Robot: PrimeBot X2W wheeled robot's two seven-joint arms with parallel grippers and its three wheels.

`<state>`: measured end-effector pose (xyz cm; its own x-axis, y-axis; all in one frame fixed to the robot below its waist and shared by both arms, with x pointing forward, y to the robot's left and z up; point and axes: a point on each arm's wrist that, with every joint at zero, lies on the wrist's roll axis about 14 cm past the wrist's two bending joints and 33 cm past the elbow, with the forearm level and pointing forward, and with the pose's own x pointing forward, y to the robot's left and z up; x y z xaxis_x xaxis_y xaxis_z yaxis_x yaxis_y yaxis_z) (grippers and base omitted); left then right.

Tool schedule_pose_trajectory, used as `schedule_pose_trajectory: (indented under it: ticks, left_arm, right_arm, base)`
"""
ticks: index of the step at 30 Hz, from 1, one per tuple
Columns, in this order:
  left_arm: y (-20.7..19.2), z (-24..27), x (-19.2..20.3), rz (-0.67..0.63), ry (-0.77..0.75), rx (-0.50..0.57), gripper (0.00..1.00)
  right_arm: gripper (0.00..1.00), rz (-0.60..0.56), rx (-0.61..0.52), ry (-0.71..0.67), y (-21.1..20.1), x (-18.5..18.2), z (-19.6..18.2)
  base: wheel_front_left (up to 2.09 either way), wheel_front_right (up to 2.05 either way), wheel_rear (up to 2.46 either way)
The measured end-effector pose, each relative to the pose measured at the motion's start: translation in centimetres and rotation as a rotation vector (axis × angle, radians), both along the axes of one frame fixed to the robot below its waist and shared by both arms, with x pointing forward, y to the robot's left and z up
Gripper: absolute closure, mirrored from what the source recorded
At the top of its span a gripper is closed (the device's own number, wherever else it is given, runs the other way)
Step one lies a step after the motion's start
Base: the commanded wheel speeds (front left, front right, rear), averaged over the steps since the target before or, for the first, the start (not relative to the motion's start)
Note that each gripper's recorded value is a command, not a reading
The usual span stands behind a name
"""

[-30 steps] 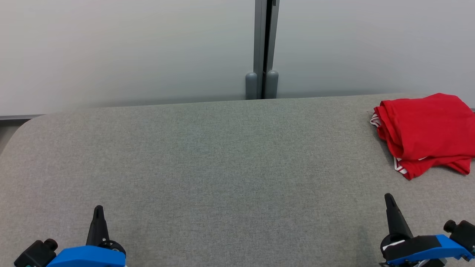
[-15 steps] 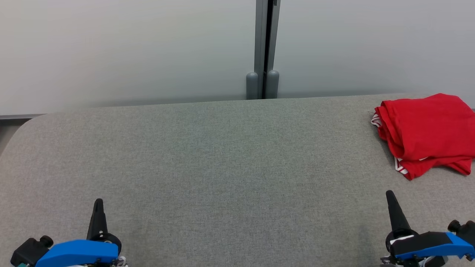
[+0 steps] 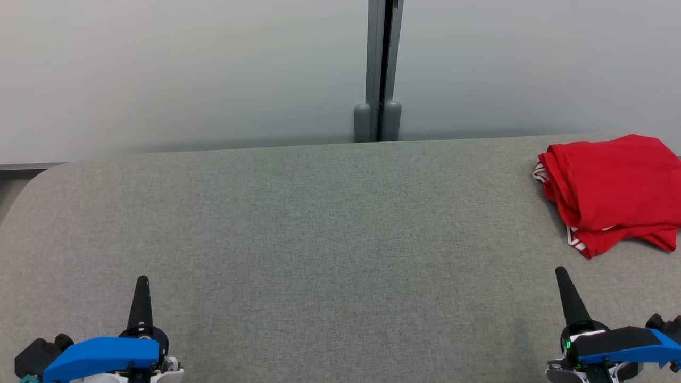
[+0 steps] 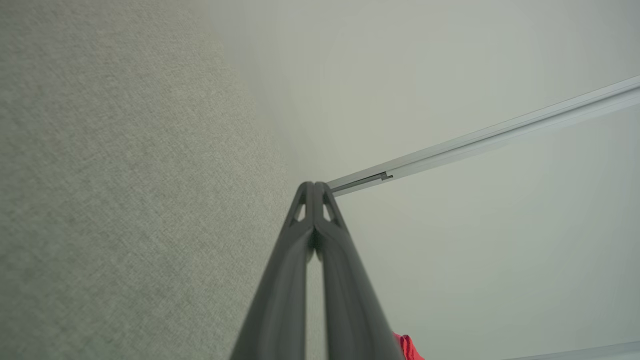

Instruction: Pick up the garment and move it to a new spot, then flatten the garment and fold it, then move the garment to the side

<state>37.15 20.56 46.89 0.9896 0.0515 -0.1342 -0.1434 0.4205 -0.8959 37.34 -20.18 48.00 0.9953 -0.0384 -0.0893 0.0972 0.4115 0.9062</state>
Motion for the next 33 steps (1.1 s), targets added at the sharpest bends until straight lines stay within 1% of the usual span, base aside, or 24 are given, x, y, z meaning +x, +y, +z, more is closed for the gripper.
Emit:
schedule_pose_trajectory:
  ticks: [16,33]
  left_arm:
    - [-0.2,1.1,0.6,0.0,-0.04,-0.154,1.0]
    - [-0.4,2.2,1.1,-0.007,-0.083,-0.295,1.0]
  right_arm:
    - [1.0,0.001,0.15,-0.028,0.1,0.6,0.8]
    - [1.0,0.007,0.289,-0.054,0.2,1.0,1.5]
  base:
    - [0.0,0.0,0.0]
    - [0.0,0.0,0.0]
